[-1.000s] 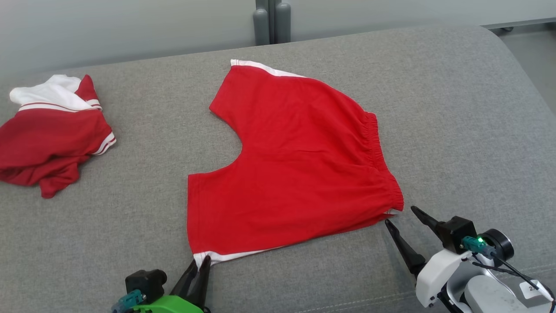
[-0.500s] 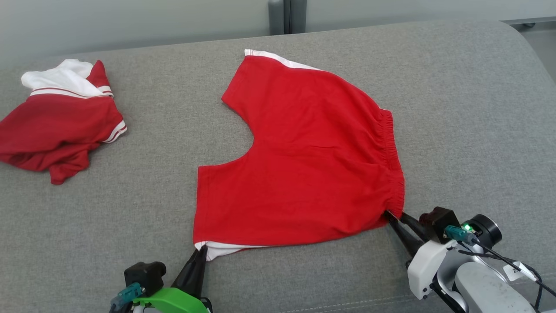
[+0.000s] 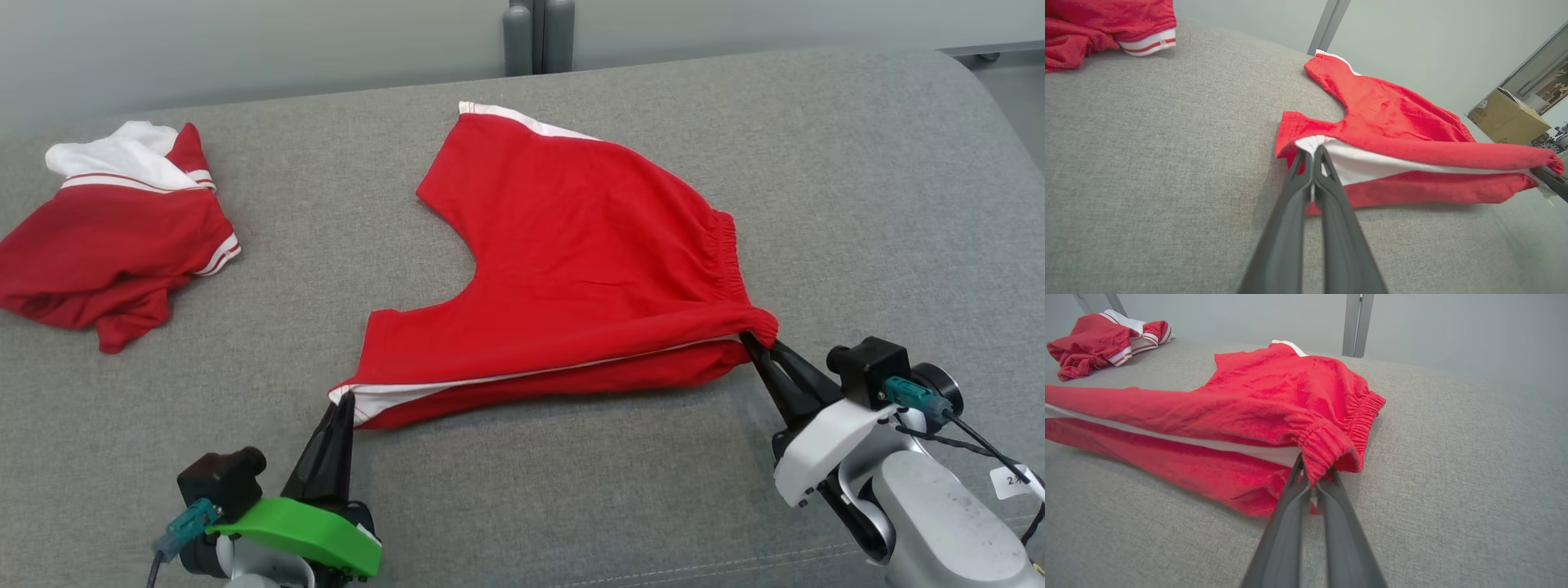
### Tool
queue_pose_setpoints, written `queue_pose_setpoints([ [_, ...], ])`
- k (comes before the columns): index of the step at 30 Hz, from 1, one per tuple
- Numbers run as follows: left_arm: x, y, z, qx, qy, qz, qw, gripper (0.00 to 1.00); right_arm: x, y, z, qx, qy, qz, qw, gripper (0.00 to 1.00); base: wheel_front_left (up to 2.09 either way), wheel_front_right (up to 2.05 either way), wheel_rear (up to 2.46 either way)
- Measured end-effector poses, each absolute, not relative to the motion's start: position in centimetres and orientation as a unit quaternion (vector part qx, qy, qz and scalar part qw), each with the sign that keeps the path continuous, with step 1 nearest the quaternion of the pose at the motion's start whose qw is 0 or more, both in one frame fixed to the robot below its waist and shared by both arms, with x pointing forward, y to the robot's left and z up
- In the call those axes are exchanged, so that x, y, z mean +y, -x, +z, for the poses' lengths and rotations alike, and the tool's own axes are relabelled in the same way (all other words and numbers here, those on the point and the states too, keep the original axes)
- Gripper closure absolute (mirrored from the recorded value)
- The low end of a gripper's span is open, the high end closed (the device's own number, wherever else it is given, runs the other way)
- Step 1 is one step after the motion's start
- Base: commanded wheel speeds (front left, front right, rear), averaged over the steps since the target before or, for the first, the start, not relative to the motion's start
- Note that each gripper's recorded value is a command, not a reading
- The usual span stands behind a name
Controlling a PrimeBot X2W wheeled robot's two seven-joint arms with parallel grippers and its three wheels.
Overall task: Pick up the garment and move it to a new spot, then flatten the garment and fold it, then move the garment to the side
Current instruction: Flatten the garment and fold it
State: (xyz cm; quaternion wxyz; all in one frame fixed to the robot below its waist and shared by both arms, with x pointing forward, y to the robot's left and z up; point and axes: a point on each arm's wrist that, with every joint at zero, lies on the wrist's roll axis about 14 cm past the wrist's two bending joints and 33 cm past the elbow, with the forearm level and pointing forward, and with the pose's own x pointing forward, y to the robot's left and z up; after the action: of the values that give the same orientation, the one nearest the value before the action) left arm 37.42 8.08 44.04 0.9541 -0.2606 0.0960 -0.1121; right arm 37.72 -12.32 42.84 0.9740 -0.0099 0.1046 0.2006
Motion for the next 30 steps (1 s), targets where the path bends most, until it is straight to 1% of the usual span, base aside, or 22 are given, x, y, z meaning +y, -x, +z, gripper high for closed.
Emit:
queue_pose_setpoints([
  [3,8.2,-37.8,45.5,0.072,0.263,-0.115,0.955,1.00,-12.3,-37.9,44.0,0.087,0.008,0.201,0.976,1.00,0.00,0.00,0.00],
  [12,10.0,-38.5,51.1,-0.020,0.272,-0.108,0.956,1.00,-12.3,-38.8,49.6,0.001,0.008,0.204,0.979,1.00,0.00,0.00,0.00],
  [15,9.9,-38.4,53.3,-0.053,0.274,-0.118,0.953,1.00,-12.4,-38.3,50.4,-0.012,0.013,0.209,0.978,1.00,0.00,0.00,0.00],
  [22,8.9,-36.8,56.0,-0.090,0.273,-0.147,0.946,1.00,-13.5,-37.7,51.9,-0.035,0.023,0.205,0.978,1.00,0.00,0.00,0.00],
  [26,7.7,-35.9,56.9,-0.099,0.275,-0.168,0.942,1.00,-13.9,-37.0,51.2,-0.024,0.030,0.207,0.978,1.00,0.00,0.00,0.00],
  [30,7.3,-35.1,55.4,-0.075,0.276,-0.168,0.943,1.00,-13.6,-35.1,47.5,0.046,0.023,0.215,0.975,1.00,0.00,0.00,0.00],
])
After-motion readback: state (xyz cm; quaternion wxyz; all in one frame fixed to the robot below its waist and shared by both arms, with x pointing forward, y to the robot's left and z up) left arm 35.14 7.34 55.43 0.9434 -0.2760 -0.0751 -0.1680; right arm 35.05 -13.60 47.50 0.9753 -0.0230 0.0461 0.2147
